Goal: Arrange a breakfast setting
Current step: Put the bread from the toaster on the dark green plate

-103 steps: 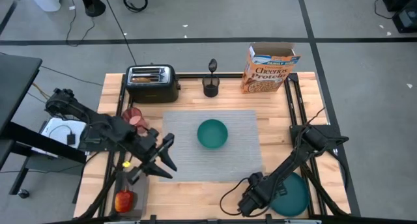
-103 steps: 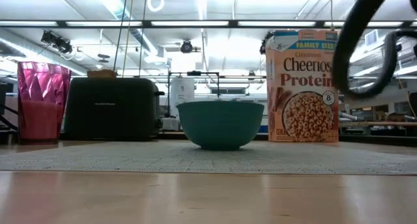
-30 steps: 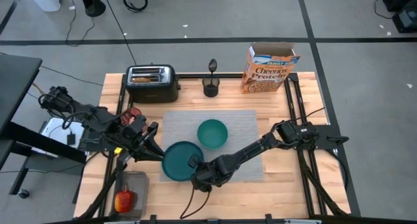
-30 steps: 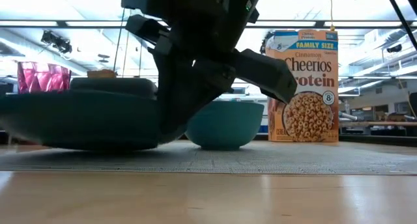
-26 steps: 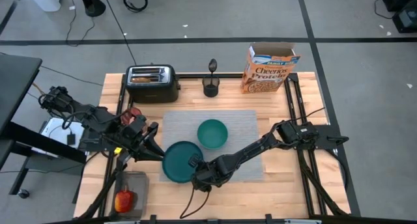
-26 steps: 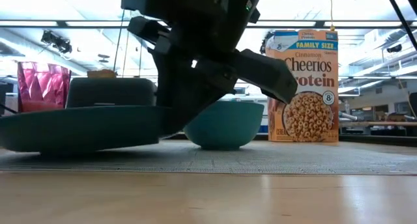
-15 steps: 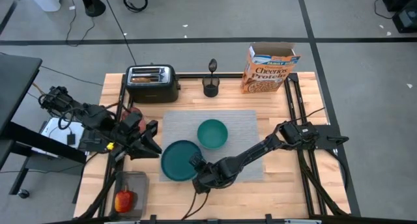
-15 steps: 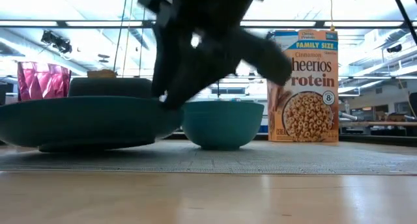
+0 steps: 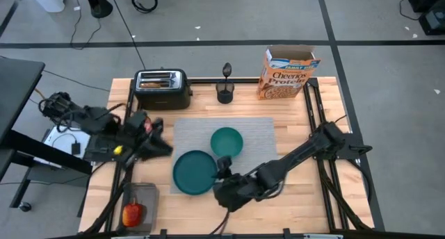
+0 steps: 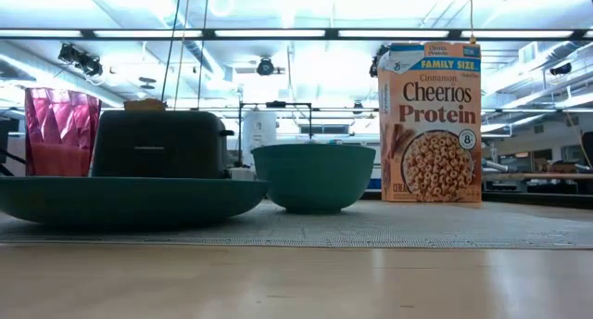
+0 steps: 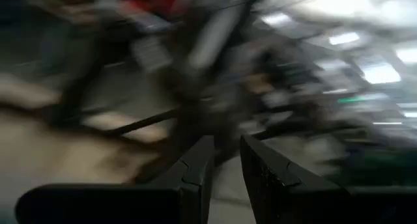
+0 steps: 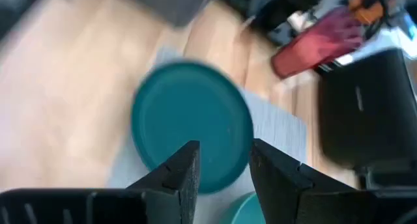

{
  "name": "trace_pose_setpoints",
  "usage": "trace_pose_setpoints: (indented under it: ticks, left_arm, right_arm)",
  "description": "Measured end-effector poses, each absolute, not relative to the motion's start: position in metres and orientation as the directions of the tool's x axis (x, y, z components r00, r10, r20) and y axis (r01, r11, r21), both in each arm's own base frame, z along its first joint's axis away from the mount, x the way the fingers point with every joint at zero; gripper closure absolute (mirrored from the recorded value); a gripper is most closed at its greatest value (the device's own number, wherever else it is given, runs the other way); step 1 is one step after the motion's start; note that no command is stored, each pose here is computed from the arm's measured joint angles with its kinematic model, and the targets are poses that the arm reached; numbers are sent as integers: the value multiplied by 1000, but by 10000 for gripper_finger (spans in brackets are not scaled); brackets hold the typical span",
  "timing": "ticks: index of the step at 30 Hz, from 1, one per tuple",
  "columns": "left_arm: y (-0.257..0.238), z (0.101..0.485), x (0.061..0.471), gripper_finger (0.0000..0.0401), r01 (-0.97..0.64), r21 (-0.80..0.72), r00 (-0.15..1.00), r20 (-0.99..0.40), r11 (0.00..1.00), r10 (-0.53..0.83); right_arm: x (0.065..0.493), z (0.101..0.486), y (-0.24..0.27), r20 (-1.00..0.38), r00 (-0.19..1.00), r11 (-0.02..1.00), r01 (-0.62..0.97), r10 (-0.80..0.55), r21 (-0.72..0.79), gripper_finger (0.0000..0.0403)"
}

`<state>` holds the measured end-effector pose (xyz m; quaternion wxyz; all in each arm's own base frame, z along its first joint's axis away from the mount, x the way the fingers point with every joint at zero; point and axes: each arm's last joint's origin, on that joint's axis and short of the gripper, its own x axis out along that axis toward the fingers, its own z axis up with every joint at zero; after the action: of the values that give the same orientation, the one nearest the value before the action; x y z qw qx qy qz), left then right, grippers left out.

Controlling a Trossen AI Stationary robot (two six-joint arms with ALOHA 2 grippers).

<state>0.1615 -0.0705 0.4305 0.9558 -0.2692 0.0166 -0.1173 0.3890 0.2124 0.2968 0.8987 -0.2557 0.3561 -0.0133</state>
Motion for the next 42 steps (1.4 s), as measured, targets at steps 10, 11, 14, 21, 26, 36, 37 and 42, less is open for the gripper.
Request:
trace_pose_setpoints:
  ticks: [10, 11, 14, 21, 26, 36, 37, 42]
  left_arm:
    - [14, 424, 134, 263, -431, -192, 827, -475, 882, 300]
    - [21, 422, 130, 251, -475, -147, 789, -508, 867, 346]
    - [42, 410, 121, 217, -574, -39, 649, -631, 818, 425]
    - [101, 388, 120, 191, -743, 32, 384, -798, 669, 465]
    - [140, 369, 125, 198, -672, 140, 267, -870, 728, 414]
    - [191, 359, 123, 204, -622, 121, 205, -928, 774, 310]
    - [194, 362, 123, 204, -620, 115, 216, -926, 776, 310]
    - [203, 374, 128, 205, -571, 109, 203, -942, 814, 269]
  right_arm:
    - [360, 355, 204, -504, 834, 963, 113, -227, -246, 265]
    - [359, 358, 204, -487, 842, 964, 135, -233, -227, 265]
    - [356, 368, 201, -443, 859, 965, 207, -257, -158, 265]
    - [363, 375, 190, -394, 871, 956, 276, -293, -102, 265]
    - [373, 379, 177, -357, 879, 947, 316, -315, -58, 265]
    - [377, 383, 158, -377, 871, 945, 322, -316, -49, 265]
    - [374, 385, 153, -389, 866, 946, 320, -315, -54, 265]
    - [351, 405, 110, -496, 815, 953, 278, -299, -118, 265]
